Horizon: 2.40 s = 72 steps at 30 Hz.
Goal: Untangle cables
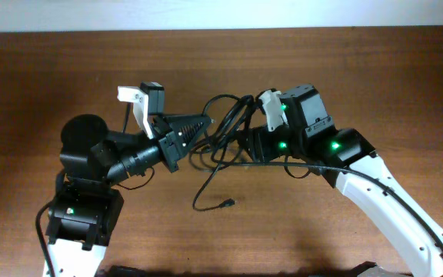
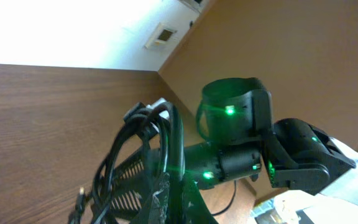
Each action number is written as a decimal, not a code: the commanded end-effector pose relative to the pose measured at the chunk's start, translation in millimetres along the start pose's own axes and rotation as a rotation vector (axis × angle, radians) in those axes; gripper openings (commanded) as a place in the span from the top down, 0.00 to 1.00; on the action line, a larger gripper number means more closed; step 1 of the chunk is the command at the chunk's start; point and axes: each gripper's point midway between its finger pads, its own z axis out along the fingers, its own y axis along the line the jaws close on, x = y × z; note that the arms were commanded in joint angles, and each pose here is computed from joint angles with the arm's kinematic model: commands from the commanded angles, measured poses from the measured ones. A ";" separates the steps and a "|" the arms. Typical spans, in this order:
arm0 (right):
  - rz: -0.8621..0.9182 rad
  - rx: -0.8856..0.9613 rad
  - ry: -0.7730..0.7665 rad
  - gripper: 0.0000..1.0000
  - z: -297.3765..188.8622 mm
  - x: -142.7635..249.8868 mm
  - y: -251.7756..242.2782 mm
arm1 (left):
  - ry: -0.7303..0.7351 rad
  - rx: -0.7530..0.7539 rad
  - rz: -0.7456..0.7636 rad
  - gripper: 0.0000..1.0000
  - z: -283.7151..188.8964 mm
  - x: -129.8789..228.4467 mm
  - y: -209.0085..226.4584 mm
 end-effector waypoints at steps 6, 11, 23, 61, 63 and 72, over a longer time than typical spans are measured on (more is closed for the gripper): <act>0.460 0.564 -0.037 0.36 -35.8 25.4 -115.5 | -0.057 0.006 0.043 1.00 -11.7 -13.0 -17.2; 0.583 0.674 0.047 0.36 -61.1 53.5 -158.0 | -0.176 -0.201 0.030 1.00 -39.5 -40.3 33.4; 0.651 0.632 0.090 0.36 -69.4 63.0 -173.4 | -0.271 -0.412 -0.069 1.00 -95.5 -53.7 90.7; -0.276 -0.549 -0.065 0.96 -50.5 -4.1 33.7 | 0.074 -0.099 0.501 0.01 -27.0 14.3 24.4; -0.270 -0.554 -0.049 0.96 -50.6 -0.2 36.0 | 0.099 -0.098 0.592 0.01 -25.3 18.3 29.2; -0.333 -0.588 0.055 0.96 -37.7 27.3 80.6 | 0.244 -0.075 0.685 0.01 9.9 49.2 52.1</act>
